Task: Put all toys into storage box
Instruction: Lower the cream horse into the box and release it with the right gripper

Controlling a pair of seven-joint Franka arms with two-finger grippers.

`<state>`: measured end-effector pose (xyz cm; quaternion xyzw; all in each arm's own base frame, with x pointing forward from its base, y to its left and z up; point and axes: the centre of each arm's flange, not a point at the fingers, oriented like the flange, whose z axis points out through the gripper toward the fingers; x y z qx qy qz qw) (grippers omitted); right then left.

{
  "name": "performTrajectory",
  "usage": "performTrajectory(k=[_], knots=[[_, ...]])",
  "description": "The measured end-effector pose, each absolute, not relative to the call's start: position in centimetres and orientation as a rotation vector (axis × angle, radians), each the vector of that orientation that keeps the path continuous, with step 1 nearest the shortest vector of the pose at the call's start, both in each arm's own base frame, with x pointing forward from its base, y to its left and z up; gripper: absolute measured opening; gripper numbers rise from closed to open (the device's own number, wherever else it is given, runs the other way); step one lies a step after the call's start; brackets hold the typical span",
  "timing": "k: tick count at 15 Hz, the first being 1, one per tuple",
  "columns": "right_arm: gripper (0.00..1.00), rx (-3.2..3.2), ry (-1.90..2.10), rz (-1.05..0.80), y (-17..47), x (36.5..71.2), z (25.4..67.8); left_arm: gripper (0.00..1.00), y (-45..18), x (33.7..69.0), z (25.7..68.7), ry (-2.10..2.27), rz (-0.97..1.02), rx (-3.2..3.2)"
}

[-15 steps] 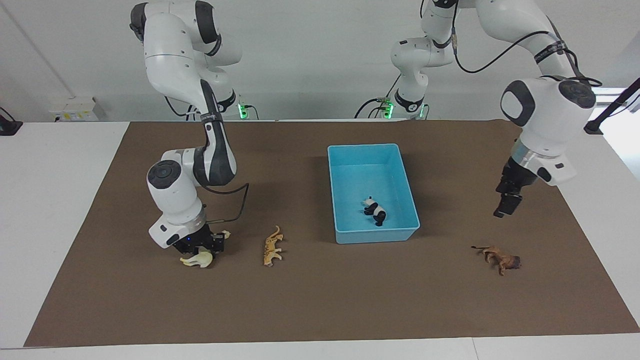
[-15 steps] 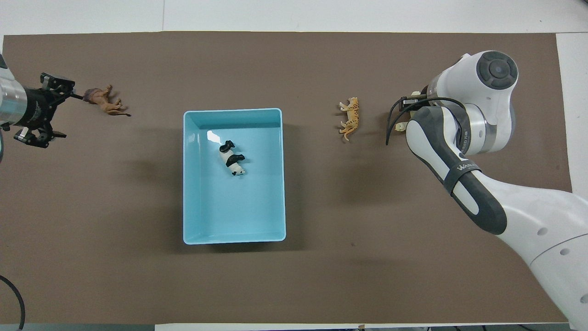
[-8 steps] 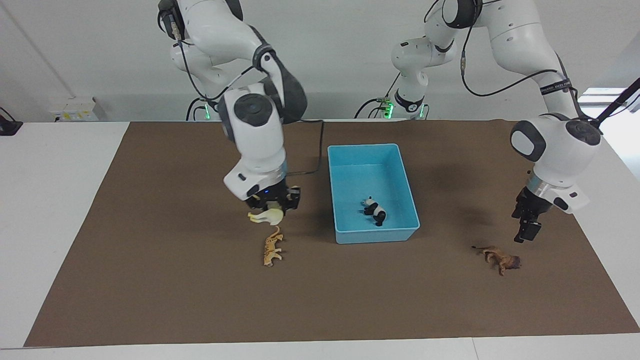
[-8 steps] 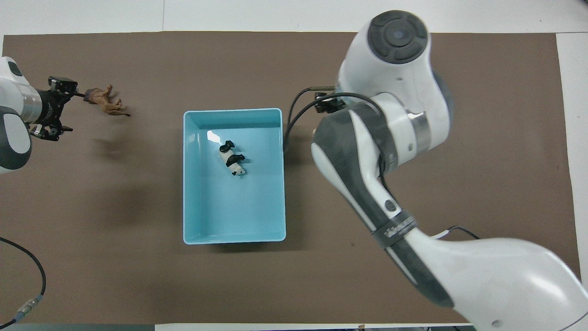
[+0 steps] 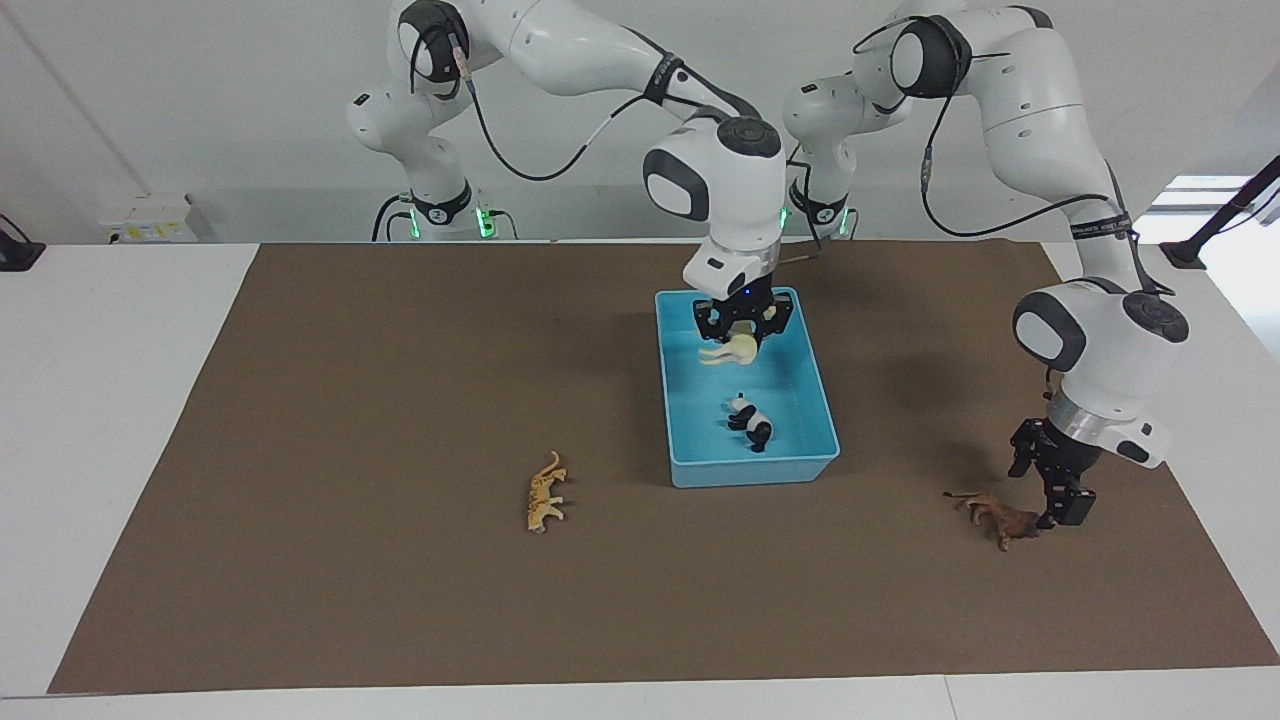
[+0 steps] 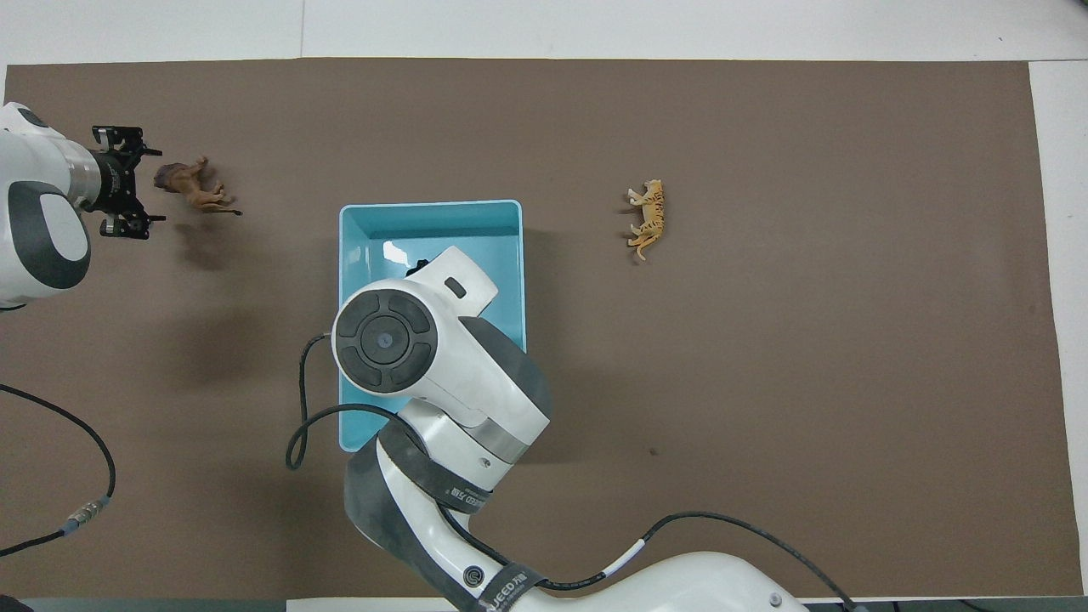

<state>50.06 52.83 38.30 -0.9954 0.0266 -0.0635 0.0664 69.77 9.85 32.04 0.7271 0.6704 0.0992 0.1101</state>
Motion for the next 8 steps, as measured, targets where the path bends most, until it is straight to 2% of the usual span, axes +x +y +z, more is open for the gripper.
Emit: performTrajectory(k=[1, 3, 6, 8], knots=[[0.49, -3.004, 0.113, -0.186, 52.5, 50.0, 36.8, 1.0, 9.9, 69.8, 32.0, 1.989, 0.293, 2.109], [0.7, -3.008, 0.185, -0.165, 52.1, 50.1, 36.7, 1.0, 10.0, 69.9, 31.9, 2.018, 0.298, 2.07], [0.99, -3.037, 0.281, -0.105, 51.3, 50.8, 40.5, 1.0, 10.0, 69.9, 31.0, 2.037, 0.283, 2.058], [1.0, -3.024, 0.367, -0.102, 49.1, 52.9, 43.6, 1.0, 9.8, 69.9, 30.5, 2.04, 0.278, 2.056]])
